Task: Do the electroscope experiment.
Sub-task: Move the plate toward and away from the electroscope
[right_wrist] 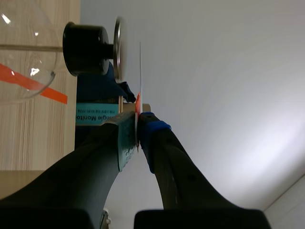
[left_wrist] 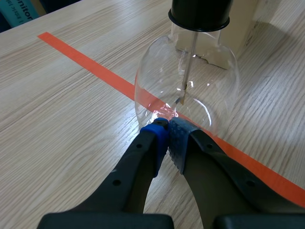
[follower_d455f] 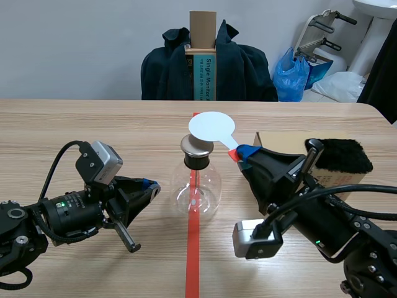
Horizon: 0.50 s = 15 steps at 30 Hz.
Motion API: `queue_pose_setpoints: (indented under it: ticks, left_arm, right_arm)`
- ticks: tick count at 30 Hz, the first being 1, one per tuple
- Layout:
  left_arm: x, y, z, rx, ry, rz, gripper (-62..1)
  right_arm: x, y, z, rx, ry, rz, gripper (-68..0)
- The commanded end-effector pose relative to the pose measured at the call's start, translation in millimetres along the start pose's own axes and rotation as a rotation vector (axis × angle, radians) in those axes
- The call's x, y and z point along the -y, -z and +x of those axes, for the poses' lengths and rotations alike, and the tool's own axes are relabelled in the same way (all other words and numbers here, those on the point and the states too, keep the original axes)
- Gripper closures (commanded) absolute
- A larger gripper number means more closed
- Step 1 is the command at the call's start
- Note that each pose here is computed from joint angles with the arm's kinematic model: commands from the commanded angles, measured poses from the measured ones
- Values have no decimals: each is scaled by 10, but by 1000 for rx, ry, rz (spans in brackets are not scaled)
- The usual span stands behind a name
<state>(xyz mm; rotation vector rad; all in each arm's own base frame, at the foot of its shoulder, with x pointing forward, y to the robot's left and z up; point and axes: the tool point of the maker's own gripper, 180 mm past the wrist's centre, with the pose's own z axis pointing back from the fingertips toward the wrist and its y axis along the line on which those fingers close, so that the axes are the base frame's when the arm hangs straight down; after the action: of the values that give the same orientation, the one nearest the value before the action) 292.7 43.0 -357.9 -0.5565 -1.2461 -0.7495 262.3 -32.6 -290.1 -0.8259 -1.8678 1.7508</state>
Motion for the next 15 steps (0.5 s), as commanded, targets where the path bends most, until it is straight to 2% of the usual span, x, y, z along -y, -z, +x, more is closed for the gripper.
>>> queue_pose_setpoints:
  ticks: [1, 6, 15]
  left_arm:
    - [-16, 48, 157, 51, -3, 8, -29]
    - [-16, 48, 157, 51, -3, 8, -29]
    - [-15, 47, 156, 51, -3, 7, -29]
  right_arm:
    - [172, 62, -18, 14, -17, -57, -8]
    - [171, 60, 56, 55, -18, -56, -8]
    - [169, 56, 102, 81, -19, -56, -8]
